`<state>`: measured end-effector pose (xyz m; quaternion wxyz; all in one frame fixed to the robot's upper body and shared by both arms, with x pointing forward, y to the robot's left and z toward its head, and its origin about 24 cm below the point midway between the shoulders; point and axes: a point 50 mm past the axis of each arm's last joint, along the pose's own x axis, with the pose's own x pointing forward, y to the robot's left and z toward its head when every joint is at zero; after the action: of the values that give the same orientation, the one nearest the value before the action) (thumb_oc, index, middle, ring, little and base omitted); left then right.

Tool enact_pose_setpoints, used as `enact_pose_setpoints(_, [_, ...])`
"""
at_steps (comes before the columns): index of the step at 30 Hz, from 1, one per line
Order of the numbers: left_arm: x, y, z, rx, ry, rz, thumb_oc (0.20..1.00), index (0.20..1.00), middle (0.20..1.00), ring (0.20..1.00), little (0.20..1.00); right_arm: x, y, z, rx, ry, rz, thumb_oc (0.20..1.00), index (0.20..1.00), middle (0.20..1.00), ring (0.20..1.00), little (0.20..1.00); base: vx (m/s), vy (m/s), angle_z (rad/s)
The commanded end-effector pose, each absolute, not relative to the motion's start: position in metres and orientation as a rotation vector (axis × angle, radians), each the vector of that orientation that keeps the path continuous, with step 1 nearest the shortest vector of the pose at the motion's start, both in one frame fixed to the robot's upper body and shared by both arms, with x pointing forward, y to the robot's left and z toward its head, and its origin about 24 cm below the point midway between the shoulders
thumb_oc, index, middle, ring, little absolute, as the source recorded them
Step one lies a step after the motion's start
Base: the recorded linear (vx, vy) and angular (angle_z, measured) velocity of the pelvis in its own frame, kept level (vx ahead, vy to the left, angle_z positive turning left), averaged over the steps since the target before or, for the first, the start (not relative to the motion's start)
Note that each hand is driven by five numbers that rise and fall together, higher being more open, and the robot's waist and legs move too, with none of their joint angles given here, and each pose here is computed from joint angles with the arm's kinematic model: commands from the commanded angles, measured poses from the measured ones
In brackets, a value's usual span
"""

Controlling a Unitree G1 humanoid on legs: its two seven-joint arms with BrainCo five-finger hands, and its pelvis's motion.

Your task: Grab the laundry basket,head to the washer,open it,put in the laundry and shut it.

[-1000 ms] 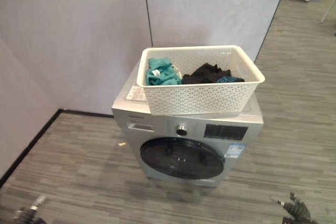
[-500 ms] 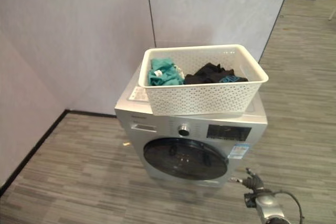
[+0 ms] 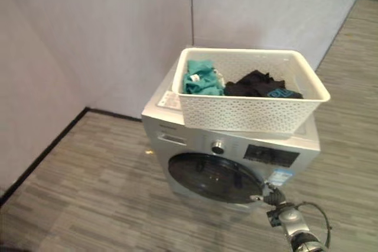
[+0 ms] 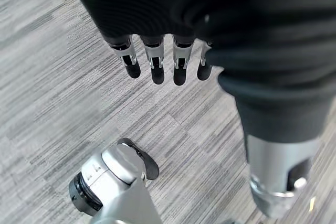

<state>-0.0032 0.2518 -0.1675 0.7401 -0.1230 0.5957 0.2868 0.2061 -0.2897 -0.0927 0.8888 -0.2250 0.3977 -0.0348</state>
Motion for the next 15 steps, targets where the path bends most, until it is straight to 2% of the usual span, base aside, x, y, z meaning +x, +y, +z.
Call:
enact_pose_setpoints(1, [0.0,0.26,-0.165,-0.255,1.303,0.64,1.0,1.0,1.0,1.0,1.0,0.224,-0.292,-0.082,-0.543,0.79,-0.085,1.0,1.0,1.0,1.0,1.0,0.0,-0.004,0.32])
enact_pose_setpoints(2, [0.0,0.26,-0.165,-0.255,1.303,0.64,1.0,1.0,1.0,1.0,1.0,0.225,-0.292,-0.082,-0.543,0.79,-0.085,1.0,1.0,1.0,1.0,1.0,-0.01,-0.014,0.27])
enact_pose_setpoints(4, [0.001,0.257,-0.166,-0.247,1.308,0.621,1.0,1.0,1.0,1.0,1.0,0.25,-0.295,-0.062,-0.684,0.717,-0.085,1.0,1.0,1.0,1.0,1.0,-0.02,-0.014,0.16])
enact_pose_setpoints(15, [0.008,0.249,-0.168,-0.236,1.294,0.598,1.0,1.0,1.0,1.0,1.0,0.27,-0.285,-0.052,-0.781,0.678,-0.055,1.0,1.0,1.0,1.0,1.0,0.0,0.0,0.05])
